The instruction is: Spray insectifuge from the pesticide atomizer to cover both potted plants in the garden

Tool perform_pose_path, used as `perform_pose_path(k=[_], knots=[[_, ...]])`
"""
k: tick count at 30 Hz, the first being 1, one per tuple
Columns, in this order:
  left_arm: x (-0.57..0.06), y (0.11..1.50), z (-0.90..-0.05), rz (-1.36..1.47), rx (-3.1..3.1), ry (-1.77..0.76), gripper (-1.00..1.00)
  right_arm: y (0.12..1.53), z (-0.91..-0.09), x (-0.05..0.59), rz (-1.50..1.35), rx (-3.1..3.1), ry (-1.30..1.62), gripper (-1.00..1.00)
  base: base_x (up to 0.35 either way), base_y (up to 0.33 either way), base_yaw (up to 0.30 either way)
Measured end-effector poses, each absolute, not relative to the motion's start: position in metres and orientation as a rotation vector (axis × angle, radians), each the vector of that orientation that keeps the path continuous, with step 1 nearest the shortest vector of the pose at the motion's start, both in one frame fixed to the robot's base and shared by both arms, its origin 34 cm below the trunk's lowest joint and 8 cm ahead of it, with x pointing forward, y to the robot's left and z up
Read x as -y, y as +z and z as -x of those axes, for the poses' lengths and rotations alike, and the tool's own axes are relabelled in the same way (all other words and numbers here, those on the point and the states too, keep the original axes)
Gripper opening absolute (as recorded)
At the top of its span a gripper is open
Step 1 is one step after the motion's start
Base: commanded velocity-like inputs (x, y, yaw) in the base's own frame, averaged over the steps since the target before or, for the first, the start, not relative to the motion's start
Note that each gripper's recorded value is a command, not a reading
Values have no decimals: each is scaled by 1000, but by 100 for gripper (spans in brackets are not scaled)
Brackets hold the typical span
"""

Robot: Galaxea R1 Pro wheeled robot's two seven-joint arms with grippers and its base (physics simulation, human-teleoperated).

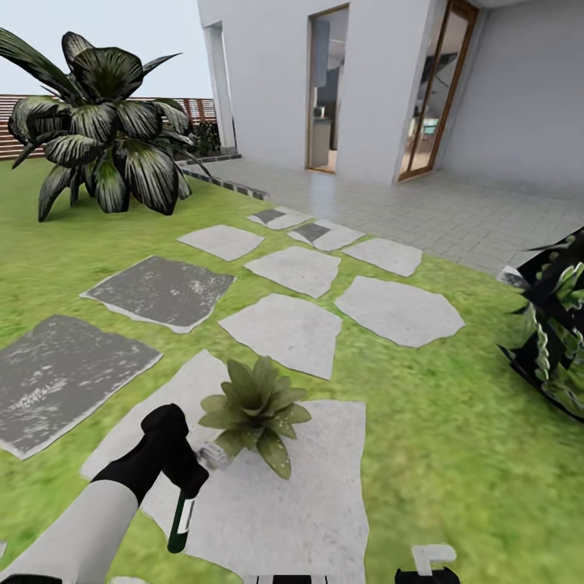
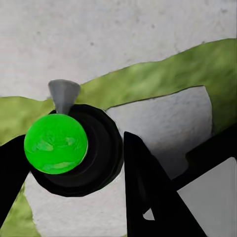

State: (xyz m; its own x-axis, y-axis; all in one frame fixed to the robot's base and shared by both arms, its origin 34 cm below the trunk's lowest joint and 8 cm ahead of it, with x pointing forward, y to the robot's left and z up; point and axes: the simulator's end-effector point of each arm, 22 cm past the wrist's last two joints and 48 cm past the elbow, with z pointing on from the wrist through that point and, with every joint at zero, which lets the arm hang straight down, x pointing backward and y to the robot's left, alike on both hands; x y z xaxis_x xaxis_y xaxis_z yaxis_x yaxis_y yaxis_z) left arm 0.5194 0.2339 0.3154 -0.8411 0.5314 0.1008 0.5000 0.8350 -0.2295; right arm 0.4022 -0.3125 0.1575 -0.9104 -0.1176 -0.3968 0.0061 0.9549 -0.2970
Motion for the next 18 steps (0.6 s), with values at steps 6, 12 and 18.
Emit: perform_pose_path(k=[6, 12, 18], knots=[[-226, 332, -541, 848, 2917, 291, -100, 158, -402, 313, 80, -2687, -411, 100, 214, 118, -1], [-228, 339, -551, 860, 2946, 279, -100, 157, -402, 313, 81, -2688, -410, 100, 17, 6, -190], [-228, 339, -551, 859, 2947, 281, -100, 157, -402, 312, 81, -2689, -409, 100, -92, 24, -259]])
